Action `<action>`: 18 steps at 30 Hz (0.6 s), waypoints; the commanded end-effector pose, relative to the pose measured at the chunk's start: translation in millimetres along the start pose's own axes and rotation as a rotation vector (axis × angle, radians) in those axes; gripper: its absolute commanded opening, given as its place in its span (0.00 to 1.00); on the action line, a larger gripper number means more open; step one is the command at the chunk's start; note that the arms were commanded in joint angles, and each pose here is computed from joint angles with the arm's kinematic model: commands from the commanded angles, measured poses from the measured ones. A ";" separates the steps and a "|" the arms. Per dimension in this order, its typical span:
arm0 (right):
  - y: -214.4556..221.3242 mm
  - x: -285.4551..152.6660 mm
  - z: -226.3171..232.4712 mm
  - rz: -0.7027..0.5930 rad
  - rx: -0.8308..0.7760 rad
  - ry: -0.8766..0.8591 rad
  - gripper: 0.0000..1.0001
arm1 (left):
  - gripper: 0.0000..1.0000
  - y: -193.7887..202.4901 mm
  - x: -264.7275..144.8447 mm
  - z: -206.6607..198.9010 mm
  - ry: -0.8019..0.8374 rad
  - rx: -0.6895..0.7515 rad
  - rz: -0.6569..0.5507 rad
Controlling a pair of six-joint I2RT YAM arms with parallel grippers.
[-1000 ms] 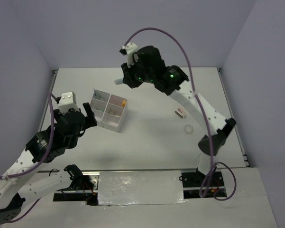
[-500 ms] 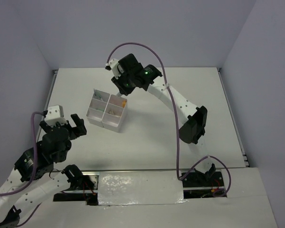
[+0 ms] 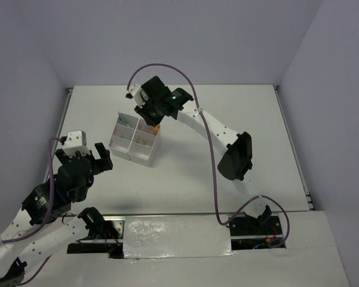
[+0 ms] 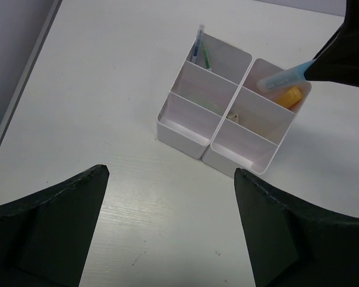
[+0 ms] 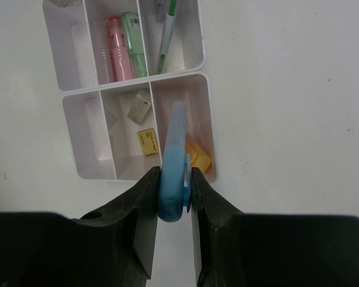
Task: Sort the stationery into containers
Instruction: Place the stationery in the storage box.
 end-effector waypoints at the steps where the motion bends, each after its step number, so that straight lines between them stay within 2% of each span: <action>1: -11.1 4.3 -2.4 -0.058 -0.025 0.012 0.24 | 0.99 -6.1 1.1 -3.8 0.020 -0.007 -0.023; 2: -11.6 3.7 -1.6 -0.060 -0.025 0.011 0.38 | 0.99 -5.8 1.6 -4.3 0.021 -0.003 -0.020; 3: -11.7 3.0 -1.4 -0.060 -0.022 0.011 0.46 | 0.99 -5.7 1.7 -4.6 0.022 -0.002 -0.019; 4: -12.4 1.6 -1.0 -0.062 -0.022 0.015 0.61 | 0.99 -6.1 1.6 -4.5 0.022 -0.002 -0.020; 7: -19.8 -9.9 -0.8 -0.090 -0.024 0.017 0.67 | 0.99 -5.9 1.5 -4.4 0.022 0.000 -0.019; 8: -21.7 -14.3 -1.4 -0.098 -0.021 0.013 0.84 | 0.99 -6.1 1.3 -4.0 0.021 -0.002 -0.020; 10: -30.5 -33.2 -1.8 -0.143 -0.013 0.012 0.86 | 0.99 -5.7 1.3 -4.0 0.021 -0.003 -0.021; 13: -37.3 -66.6 -7.4 -0.210 0.044 0.042 0.94 | 0.99 -5.7 1.5 -3.8 0.017 -0.001 -0.018; 14: -35.0 -77.9 -18.5 -0.228 0.119 0.074 1.00 | 0.99 -5.2 1.9 -4.0 0.013 0.001 -0.014; 16: -16.2 -102.5 -35.9 -0.263 0.231 0.155 1.00 | 0.99 -4.6 1.8 -3.4 0.009 0.004 -0.010; 18: 19.2 -127.1 -62.5 -0.297 0.440 0.216 1.00 | 0.99 -5.5 0.8 -2.6 0.011 -0.003 -0.015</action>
Point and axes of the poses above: each gripper's point midway between its finger pads, its own x axis out along the fingers, its own z axis along the line the jaws close on, y = z × x, the point moved 7 cm from there along -x, back along the fingers, and after that the axes turned 7 degrees about x, right-handed, at the moved point
